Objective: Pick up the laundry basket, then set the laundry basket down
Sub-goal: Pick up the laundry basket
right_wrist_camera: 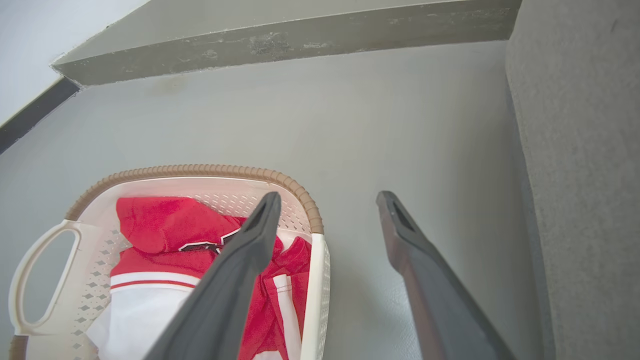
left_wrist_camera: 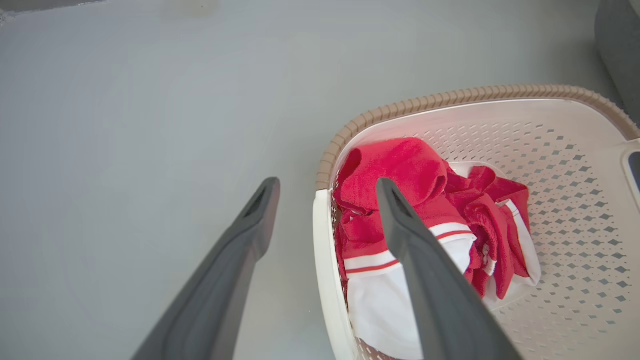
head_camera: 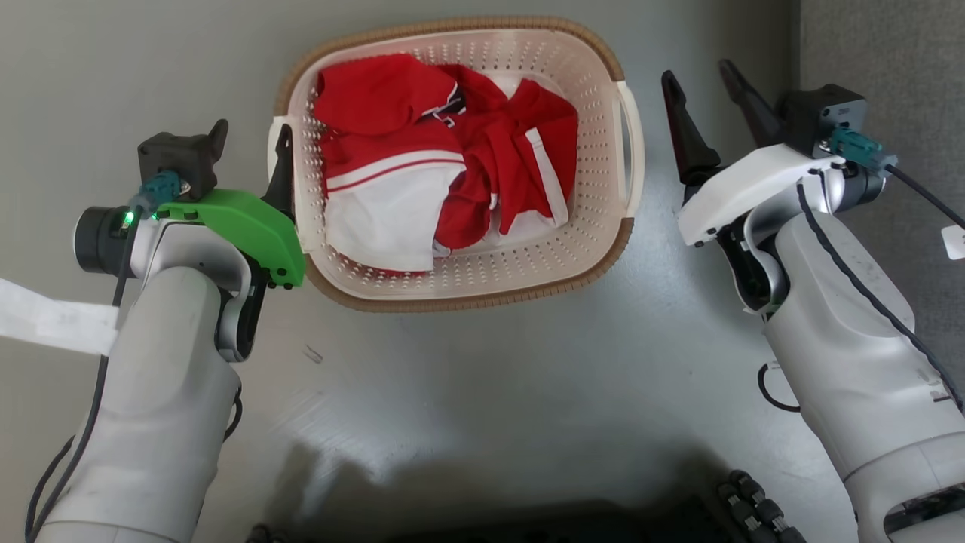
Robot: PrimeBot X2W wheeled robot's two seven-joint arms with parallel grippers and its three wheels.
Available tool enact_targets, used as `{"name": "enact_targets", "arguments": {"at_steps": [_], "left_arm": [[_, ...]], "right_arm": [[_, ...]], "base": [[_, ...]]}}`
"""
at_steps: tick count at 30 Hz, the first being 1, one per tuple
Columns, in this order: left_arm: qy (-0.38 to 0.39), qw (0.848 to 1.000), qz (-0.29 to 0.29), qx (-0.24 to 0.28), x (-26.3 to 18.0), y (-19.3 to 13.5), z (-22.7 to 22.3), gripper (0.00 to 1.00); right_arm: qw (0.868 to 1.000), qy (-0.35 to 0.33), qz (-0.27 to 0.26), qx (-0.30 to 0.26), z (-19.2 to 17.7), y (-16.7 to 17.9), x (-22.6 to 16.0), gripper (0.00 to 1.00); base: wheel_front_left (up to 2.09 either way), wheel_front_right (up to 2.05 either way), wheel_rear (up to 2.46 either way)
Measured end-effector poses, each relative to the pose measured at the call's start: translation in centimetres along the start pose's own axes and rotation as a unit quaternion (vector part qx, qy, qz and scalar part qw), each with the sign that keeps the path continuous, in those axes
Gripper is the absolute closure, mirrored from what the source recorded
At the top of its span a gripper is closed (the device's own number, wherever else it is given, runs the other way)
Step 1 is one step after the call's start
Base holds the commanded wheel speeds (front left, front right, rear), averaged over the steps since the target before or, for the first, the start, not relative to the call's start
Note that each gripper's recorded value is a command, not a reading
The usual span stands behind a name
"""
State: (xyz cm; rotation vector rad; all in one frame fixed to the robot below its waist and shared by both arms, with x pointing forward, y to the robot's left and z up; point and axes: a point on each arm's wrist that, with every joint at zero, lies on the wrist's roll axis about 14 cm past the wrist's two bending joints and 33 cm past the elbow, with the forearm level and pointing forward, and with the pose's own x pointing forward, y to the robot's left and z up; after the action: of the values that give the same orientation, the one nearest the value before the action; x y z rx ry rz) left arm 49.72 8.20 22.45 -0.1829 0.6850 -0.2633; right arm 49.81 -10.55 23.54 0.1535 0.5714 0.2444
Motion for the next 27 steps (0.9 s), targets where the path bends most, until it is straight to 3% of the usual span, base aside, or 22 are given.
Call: {"name": "enact_targets", "arguments": {"at_steps": [13,27], "left_arm": [[0.081,0.997,-0.005,-0.02,2.1,0.9,-5.5,0.0],[0.119,0.992,-0.004,-0.04,4.0,1.4,-7.6,0.0]], "right_arm": [[0.997,0.073,0.01,0.001,-5.2,0.0,1.2,0.0],[0.993,0.116,0.023,0.001,-8.4,0.3,2.2,0.0]], "base": [[0.0,0.0,0.0],[0.0,0.0,0.0]]}}
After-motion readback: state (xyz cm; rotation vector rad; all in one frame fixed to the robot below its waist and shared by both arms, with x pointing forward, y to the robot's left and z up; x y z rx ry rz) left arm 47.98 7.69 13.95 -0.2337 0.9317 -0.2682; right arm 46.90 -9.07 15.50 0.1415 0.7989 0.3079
